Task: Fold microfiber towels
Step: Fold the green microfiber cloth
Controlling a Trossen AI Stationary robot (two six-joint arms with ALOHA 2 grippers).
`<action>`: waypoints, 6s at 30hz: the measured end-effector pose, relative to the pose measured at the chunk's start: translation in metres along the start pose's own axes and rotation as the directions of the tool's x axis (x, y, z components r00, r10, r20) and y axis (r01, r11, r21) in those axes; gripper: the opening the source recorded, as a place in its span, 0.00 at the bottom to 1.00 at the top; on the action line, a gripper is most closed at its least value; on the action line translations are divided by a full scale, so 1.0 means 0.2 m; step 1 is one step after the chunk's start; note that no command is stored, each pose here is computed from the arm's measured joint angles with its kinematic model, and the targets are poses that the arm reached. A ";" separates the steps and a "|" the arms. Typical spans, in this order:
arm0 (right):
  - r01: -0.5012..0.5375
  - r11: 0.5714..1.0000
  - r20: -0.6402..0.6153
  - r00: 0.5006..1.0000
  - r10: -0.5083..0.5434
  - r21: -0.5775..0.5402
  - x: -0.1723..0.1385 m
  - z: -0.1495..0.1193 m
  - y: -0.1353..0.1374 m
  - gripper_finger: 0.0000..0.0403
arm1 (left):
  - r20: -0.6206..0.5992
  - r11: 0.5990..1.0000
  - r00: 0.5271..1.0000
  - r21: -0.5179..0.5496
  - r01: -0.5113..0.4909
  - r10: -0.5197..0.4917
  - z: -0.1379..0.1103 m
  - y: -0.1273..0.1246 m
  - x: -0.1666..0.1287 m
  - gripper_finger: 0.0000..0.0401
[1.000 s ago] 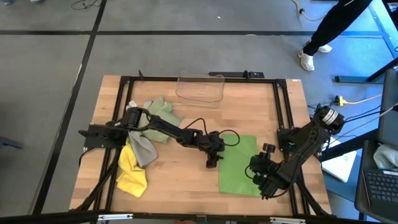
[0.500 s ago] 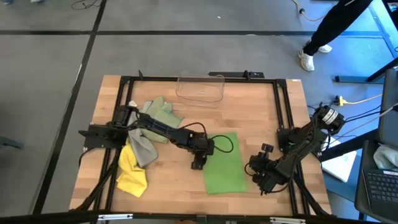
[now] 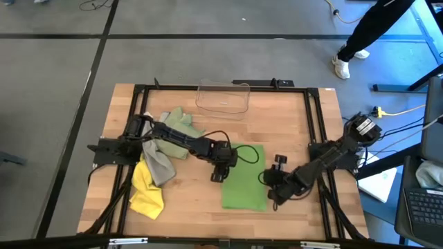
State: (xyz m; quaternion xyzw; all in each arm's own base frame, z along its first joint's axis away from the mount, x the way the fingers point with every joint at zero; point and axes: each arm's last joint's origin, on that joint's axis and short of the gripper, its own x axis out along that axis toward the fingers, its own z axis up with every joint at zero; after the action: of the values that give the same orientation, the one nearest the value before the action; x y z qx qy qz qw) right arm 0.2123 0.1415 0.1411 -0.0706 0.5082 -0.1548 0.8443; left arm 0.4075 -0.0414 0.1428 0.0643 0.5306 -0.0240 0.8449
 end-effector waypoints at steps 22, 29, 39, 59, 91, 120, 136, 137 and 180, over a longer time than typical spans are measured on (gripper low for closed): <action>-0.272 0.935 0.080 0.962 0.260 0.229 -0.16 0.20 -0.69 0.39 | 0.165 0.917 0.956 -0.282 0.283 -0.244 -0.04 0.54 -0.34 0.54; -0.328 0.900 0.074 0.944 0.320 0.288 -0.04 0.21 -0.94 0.62 | 0.244 0.839 0.915 -0.374 0.394 -0.321 -0.11 0.77 -0.34 0.54; -0.397 0.846 -0.059 0.894 0.445 0.357 0.23 0.16 -1.12 0.65 | 0.250 0.802 0.887 -0.383 0.458 -0.387 -0.17 0.85 -0.10 0.54; -0.533 0.745 -0.023 0.807 0.590 0.402 0.37 0.09 -1.23 0.63 | 0.218 0.853 0.918 -0.347 0.389 -0.330 -0.19 0.87 -0.08 0.54; -0.673 0.626 -0.085 0.651 0.754 0.395 0.53 0.13 -0.98 0.63 | 0.120 0.924 0.963 -0.274 0.265 -0.241 -0.12 0.70 -0.05 0.54; -0.642 0.670 -0.041 0.710 0.703 0.373 0.54 0.17 -0.98 0.24 | 0.112 0.930 0.964 -0.258 0.262 -0.241 -0.11 0.66 -0.04 0.54; -0.677 0.670 -0.043 0.693 0.720 0.304 0.54 0.17 -0.97 0.02 | 0.101 0.916 0.964 -0.299 0.267 -0.247 -0.14 0.71 -0.05 0.54; -0.682 0.672 -0.046 0.691 0.721 0.290 0.54 0.17 -0.96 0.02 | 0.110 0.909 0.959 -0.305 0.283 -0.261 -0.14 0.72 -0.05 0.54; -0.498 0.858 -0.230 0.856 0.464 -0.123 0.21 0.59 -0.69 0.03 | 0.222 0.861 0.895 -0.263 0.436 -0.386 -0.14 0.77 -0.05 0.54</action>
State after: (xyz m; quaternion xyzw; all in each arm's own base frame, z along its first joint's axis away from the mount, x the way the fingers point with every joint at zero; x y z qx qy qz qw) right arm 0.3084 -0.0069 0.2009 -0.0010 0.6004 0.1018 0.7932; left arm 0.3951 0.1142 0.1529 -0.1846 0.4587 -0.1266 0.8599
